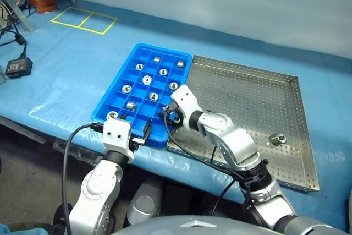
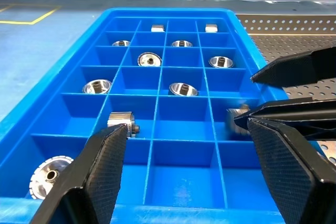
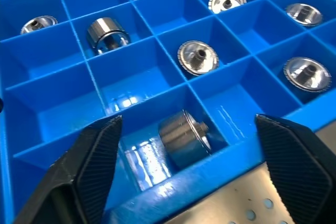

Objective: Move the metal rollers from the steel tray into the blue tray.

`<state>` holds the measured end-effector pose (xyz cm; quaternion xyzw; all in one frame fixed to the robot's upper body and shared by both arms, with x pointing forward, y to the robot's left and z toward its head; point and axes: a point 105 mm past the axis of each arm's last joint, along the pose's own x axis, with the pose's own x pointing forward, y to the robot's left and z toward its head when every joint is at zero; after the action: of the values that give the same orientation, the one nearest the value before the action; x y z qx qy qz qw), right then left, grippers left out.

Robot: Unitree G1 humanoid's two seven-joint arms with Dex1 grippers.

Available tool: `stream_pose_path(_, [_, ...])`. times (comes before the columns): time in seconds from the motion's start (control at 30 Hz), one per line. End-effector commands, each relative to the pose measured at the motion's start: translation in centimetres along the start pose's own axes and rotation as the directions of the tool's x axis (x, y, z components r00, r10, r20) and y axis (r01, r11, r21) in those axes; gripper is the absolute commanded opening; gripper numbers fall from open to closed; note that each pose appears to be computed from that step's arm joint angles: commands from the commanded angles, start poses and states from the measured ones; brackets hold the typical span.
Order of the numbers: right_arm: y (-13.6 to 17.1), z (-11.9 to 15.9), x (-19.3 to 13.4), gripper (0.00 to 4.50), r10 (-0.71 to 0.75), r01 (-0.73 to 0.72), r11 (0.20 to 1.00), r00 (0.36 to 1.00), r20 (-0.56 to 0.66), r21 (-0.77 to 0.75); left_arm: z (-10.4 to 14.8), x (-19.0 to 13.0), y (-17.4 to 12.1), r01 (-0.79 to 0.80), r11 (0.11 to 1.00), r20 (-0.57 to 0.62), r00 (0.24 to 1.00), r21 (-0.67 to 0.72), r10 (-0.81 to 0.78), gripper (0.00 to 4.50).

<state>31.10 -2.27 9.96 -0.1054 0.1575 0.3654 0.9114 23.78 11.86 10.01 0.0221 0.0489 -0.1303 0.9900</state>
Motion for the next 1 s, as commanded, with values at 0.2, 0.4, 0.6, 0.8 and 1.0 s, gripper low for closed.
stream_pose_path(0.2, [-6.5,1.0,-4.3,4.47,-0.383,0.366,0.916,0.92,0.082,0.167,1.1,1.6,-1.3,0.13,0.991,0.034,0.991,0.025,-0.131,3.99])
stream_pose_path(0.4, [-9.9,-2.0,-8.1,4.47,-0.622,0.605,0.757,0.783,-0.013,0.249,1.3,2.8,-2.5,0.229,0.973,0.036,0.972,0.038,-0.231,3.99])
stream_pose_path(0.6, [-10.3,-4.2,-9.9,4.47,-0.714,0.703,0.647,0.694,-0.09,0.294,1.2,3.4,-3.2,0.287,0.957,0.029,0.957,0.042,-0.289,3.99])
stream_pose_path(0.8, [-10.3,-5.6,-9.7,4.47,-0.726,0.715,0.599,0.675,-0.134,0.36,1.0,3.5,-3.9,0.322,0.946,0.022,0.946,0.043,-0.323,3.99])
stream_pose_path(1.0, [-11.3,-6.8,-9.1,4.47,-0.748,0.737,0.546,0.643,-0.163,0.398,1.0,3.3,-3.9,0.316,0.948,0.025,0.948,0.036,-0.317,3.99])
